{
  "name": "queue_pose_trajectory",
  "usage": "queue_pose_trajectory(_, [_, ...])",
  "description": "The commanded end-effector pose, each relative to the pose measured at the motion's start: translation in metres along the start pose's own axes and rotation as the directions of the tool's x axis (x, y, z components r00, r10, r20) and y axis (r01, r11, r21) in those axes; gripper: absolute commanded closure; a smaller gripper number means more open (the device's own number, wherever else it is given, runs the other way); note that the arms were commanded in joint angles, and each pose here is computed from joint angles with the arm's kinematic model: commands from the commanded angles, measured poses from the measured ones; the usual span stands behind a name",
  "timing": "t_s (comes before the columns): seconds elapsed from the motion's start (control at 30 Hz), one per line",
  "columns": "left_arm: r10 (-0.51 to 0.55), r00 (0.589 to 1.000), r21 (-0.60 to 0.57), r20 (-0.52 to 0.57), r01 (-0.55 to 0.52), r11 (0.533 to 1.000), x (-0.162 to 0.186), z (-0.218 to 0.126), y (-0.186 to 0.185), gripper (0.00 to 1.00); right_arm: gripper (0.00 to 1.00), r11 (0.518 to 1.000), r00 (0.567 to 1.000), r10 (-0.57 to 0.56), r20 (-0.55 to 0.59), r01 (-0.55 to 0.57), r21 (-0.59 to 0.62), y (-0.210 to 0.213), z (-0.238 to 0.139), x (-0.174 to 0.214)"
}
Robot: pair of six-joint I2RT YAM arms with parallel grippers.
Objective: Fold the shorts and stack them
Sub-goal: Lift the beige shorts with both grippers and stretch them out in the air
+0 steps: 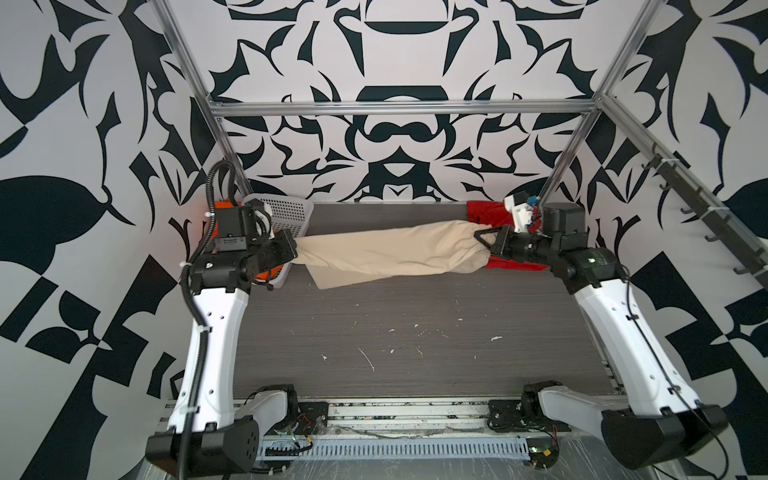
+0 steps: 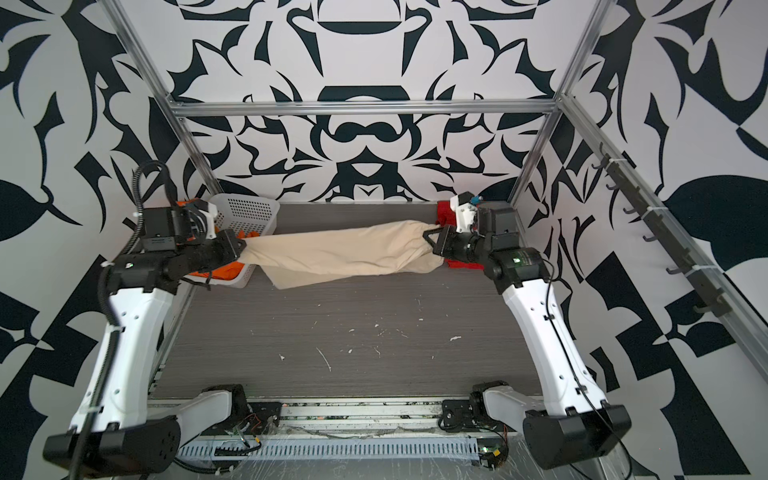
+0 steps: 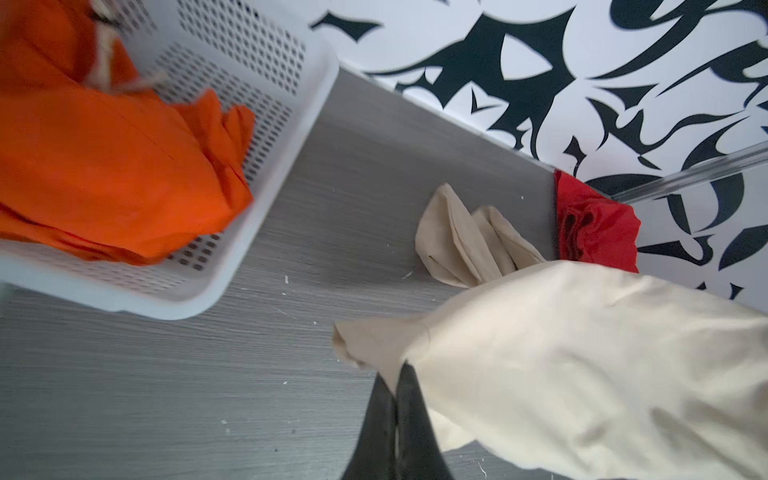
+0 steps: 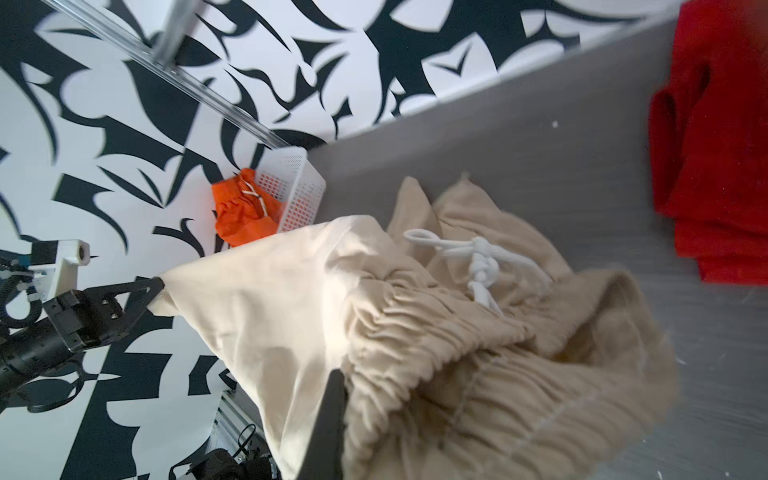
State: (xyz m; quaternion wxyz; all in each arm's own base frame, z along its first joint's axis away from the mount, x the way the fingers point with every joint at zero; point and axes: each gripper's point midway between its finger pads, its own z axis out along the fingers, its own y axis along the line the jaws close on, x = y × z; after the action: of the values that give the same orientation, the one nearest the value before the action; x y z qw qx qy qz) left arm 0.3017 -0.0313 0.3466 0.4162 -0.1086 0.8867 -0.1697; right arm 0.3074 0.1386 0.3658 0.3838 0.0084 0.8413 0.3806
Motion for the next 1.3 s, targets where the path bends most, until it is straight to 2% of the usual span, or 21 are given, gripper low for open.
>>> queue_pose_trajectory(0.0, [0.055, 0.997, -0.153, 0.045, -0.048, 0.987, -0.001, -0.053, 0.017, 1.0, 1.0, 0.987, 0.982, -0.126, 0.137, 0.138, -0.082, 0.055, -0.053, -0.026])
queue_pose_trajectory(0.2, [0.108, 0.975, -0.171, 0.195, -0.075, 0.982, -0.025, -0.125, 0.0, 1.0, 1.0, 0.937, 0.949, -0.178, 0.262, 0.245, -0.249, 0.131, -0.118, -0.043])
queue_pose_trajectory(0.37, [0.131, 0.969, -0.168, 0.21, -0.097, 0.981, -0.039, -0.133, -0.007, 1.0, 1.0, 0.928, 0.943, -0.153, 0.294, 0.239, -0.285, 0.154, -0.138, -0.054])
queue_pose_trajectory(0.5, [0.141, 0.973, -0.142, 0.181, -0.116, 0.983, -0.058, -0.1, -0.012, 1.0, 1.0, 0.959, 0.957, -0.127, 0.261, 0.186, -0.216, 0.133, -0.108, -0.074])
queue_pose_trajectory(0.63, [0.147, 0.976, -0.095, 0.159, -0.133, 0.987, -0.088, -0.052, -0.019, 1.0, 1.0, 0.972, 0.967, -0.124, 0.222, 0.163, -0.167, 0.107, -0.056, -0.105])
queue_pose_trajectory(0.73, [0.173, 0.97, -0.087, 0.172, -0.16, 0.983, -0.121, -0.02, -0.023, 1.0, 1.0, 0.975, 0.968, -0.129, 0.214, 0.163, -0.15, 0.091, -0.013, -0.135])
queue_pose_trajectory(0.87, [0.184, 0.958, -0.077, 0.22, -0.171, 0.982, -0.172, 0.01, -0.025, 1.0, 1.0, 0.966, 0.966, -0.135, 0.222, 0.178, -0.186, 0.087, 0.034, -0.18])
queue_pose_trajectory(0.93, [0.185, 0.941, -0.056, 0.284, -0.176, 0.983, -0.197, 0.004, -0.033, 1.0, 1.0, 0.954, 0.959, -0.15, 0.24, 0.205, -0.22, 0.098, 0.039, -0.196])
queue_pose_trajectory(1.07, [0.211, 0.873, -0.032, 0.441, -0.22, 0.975, -0.221, -0.049, -0.057, 1.0, 1.0, 0.885, 0.906, -0.24, 0.349, 0.352, -0.305, 0.144, 0.003, -0.21])
queue_pose_trajectory(1.13, [0.216, 0.843, -0.01, 0.494, -0.242, 0.97, -0.213, -0.074, -0.065, 1.0, 1.0, 0.862, 0.899, -0.272, 0.344, 0.386, -0.327, 0.154, -0.008, -0.202])
queue_pose_trajectory(1.2, [0.205, 0.819, 0.012, 0.536, -0.25, 0.968, -0.193, -0.087, -0.065, 1.0, 1.0, 0.863, 0.92, -0.27, 0.283, 0.362, -0.354, 0.147, -0.001, -0.184])
queue_pose_trajectory(1.27, [0.19, 0.83, 0.011, 0.524, -0.23, 0.973, -0.159, -0.09, -0.054, 1.0, 1.0, 0.876, 0.941, -0.234, 0.243, 0.312, -0.368, 0.125, 0.016, -0.162])
